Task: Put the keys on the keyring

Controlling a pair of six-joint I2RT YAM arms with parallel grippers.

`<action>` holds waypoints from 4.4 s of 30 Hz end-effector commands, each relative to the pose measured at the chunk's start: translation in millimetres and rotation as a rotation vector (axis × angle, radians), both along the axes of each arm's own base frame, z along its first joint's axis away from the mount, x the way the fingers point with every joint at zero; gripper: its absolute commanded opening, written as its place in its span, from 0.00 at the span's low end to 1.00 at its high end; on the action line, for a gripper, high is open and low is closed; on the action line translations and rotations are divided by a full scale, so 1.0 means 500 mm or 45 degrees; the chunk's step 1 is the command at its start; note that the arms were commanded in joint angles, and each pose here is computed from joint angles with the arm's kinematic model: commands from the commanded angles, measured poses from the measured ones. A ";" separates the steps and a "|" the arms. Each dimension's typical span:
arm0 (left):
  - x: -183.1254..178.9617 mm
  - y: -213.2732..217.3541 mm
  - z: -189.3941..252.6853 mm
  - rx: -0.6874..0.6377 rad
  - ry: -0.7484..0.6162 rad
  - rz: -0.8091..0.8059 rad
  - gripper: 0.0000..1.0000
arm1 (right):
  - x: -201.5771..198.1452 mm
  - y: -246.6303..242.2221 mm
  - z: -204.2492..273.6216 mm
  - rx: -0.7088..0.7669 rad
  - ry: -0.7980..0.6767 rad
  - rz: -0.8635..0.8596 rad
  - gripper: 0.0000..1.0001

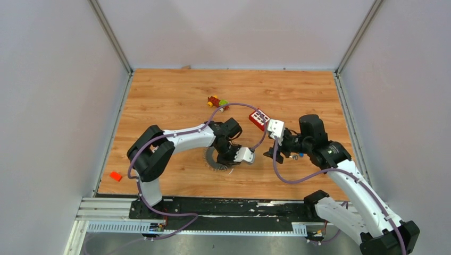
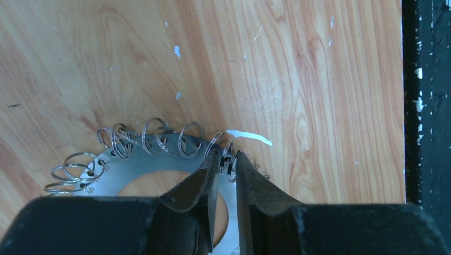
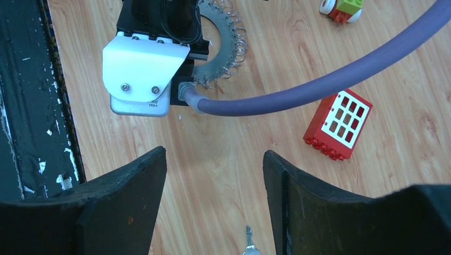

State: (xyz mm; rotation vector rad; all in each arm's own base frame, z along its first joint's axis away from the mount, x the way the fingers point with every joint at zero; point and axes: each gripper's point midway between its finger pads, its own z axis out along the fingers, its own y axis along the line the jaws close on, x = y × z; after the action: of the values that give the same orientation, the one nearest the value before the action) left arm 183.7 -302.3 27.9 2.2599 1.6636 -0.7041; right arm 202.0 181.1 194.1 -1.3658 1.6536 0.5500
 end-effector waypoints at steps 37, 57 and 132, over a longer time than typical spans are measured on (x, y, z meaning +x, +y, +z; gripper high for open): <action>0.013 -0.070 0.394 -0.819 0.047 0.224 0.00 | -0.022 0.133 0.154 0.376 0.025 0.401 0.59; -0.014 -0.076 0.413 -0.951 0.097 0.241 0.00 | -0.004 0.176 0.062 0.265 0.126 0.389 0.35; 0.000 -0.056 0.392 -0.900 -0.090 0.210 0.34 | -0.011 0.173 0.050 0.195 0.017 0.401 0.00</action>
State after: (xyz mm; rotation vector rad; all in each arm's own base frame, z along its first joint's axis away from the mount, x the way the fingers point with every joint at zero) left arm 179.5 -331.3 201.6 1.5868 1.3707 -1.0510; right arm 194.9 265.4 199.7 -1.5158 1.4928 0.8940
